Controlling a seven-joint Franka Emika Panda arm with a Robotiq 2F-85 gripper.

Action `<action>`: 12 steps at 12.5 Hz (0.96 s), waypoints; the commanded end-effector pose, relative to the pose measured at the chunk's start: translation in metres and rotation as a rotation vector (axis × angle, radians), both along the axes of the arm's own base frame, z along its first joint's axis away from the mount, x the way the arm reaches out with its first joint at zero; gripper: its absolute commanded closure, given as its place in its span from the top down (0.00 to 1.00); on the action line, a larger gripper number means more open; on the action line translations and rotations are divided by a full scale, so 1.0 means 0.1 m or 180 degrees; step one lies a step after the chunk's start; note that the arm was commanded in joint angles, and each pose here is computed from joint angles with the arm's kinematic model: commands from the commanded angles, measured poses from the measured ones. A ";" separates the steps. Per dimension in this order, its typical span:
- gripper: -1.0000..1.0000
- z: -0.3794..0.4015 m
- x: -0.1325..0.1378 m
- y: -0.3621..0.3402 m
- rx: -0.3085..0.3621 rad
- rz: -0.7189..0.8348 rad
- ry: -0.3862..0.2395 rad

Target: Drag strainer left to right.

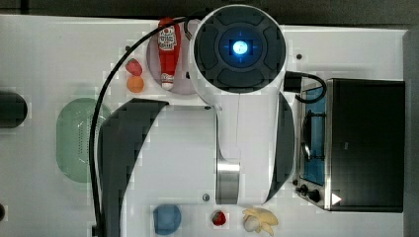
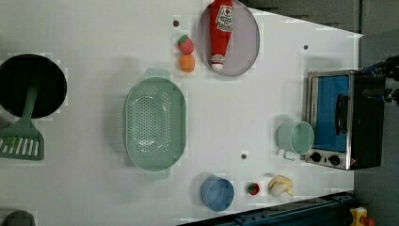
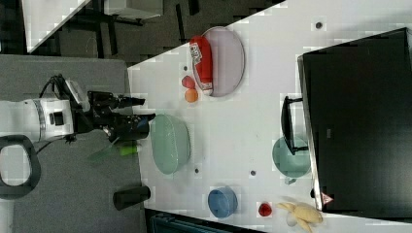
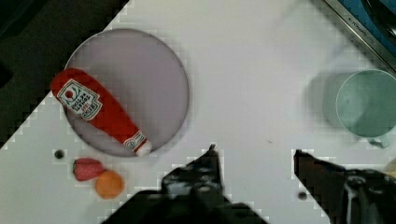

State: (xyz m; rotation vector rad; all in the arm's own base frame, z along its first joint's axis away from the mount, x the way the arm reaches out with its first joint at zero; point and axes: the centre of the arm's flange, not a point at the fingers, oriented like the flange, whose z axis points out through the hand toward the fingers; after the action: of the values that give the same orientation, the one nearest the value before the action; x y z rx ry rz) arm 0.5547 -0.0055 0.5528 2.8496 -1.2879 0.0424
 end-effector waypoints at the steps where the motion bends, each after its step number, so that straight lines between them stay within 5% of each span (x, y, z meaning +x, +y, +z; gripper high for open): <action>1: 0.79 0.81 -1.56 -0.23 0.0057 -0.0449 0.0002; 3: 1.00 0.81 -1.57 -0.25 0.0067 -0.0468 0.0005; 7: 1.00 0.67 -1.47 0.47 0.0243 -0.0104 0.0109; 12: 1.00 0.12 -1.28 1.83 0.0010 -0.0437 0.0123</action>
State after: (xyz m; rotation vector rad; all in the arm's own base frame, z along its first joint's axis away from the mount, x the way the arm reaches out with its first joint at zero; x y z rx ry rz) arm 0.4333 0.1517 0.6026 2.8738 -1.3416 0.0798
